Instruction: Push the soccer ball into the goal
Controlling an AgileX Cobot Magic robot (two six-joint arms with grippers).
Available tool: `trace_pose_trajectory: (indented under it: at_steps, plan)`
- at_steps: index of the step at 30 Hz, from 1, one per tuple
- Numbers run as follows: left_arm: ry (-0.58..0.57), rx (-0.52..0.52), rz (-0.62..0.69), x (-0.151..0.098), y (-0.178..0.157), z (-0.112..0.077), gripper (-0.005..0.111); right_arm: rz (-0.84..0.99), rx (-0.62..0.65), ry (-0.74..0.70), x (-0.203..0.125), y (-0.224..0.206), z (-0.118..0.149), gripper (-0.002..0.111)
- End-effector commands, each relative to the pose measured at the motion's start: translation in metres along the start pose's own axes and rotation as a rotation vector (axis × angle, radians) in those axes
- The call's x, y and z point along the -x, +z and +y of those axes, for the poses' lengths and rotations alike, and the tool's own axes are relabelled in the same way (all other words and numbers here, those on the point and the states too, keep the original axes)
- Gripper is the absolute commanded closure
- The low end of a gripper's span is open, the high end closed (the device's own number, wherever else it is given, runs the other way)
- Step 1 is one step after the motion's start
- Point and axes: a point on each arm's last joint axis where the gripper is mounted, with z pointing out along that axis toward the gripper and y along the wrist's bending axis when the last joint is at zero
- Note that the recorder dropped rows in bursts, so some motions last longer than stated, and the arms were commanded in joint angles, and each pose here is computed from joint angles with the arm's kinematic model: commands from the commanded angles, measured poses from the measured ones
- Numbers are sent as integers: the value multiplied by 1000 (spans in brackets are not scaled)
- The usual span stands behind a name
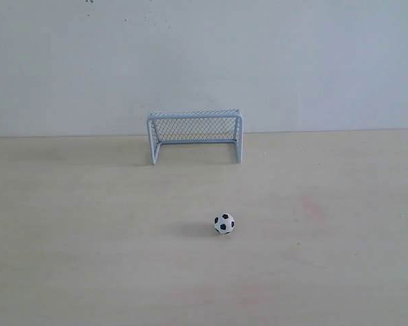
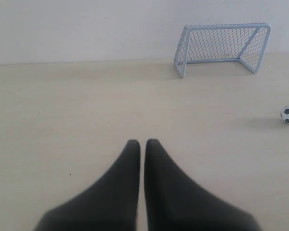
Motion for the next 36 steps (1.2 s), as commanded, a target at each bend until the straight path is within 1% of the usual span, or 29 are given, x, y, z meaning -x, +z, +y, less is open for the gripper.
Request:
trace_pose_trajectory:
  at_steps: [1, 3, 4, 6, 7, 8, 9, 10, 11, 13, 15, 22, 25, 28, 30, 36]
  plan:
    - [7, 3, 2, -1, 0, 0, 102, -300, 36, 222, 27, -4, 0, 109]
    - [7, 3, 2, -1, 0, 0, 102, -466, 87, 304, 42, -10, 1, 109]
    - [7, 3, 2, -1, 0, 0, 102, -472, 98, 311, 43, -11, 2, 109]
    - [7, 3, 2, -1, 0, 0, 102, -498, 123, 248, 70, -11, 4, 109]
    - [7, 3, 2, -1, 0, 0, 102, -449, 119, 215, 87, -10, 4, 109]
    - [7, 3, 2, -1, 0, 0, 102, -355, 102, 219, 97, -5, 2, 109]
    - [7, 3, 2, -1, 0, 0, 102, -195, 48, 255, 104, 6, -3, 109]
    - [7, 3, 2, -1, 0, 0, 102, -130, 16, 282, 110, 12, -6, 109]
    - [7, 3, 2, -1, 0, 0, 102, -16, -38, 328, 112, 26, -10, 109]
    - [7, 3, 2, -1, 0, 0, 102, 114, -85, 329, 104, 43, -13, 109]
    - [7, 3, 2, -1, 0, 0, 102, 211, -103, 309, 93, 59, -13, 109]
    - [7, 3, 2, -1, 0, 0, 102, 537, -129, 281, 40, 111, -11, 109]
    - [7, 3, 2, -1, 0, 0, 102, 632, -106, 232, 25, 132, -8, 109]
    - [7, 3, 2, -1, 0, 0, 102, 726, -57, 186, 20, 153, 3, 109]
    - [7, 3, 2, -1, 0, 0, 102, 795, -19, 117, 22, 167, 13, 109]
    - [7, 3, 2, -1, 0, 0, 102, 1042, 69, -81, 43, 188, 44, 109]
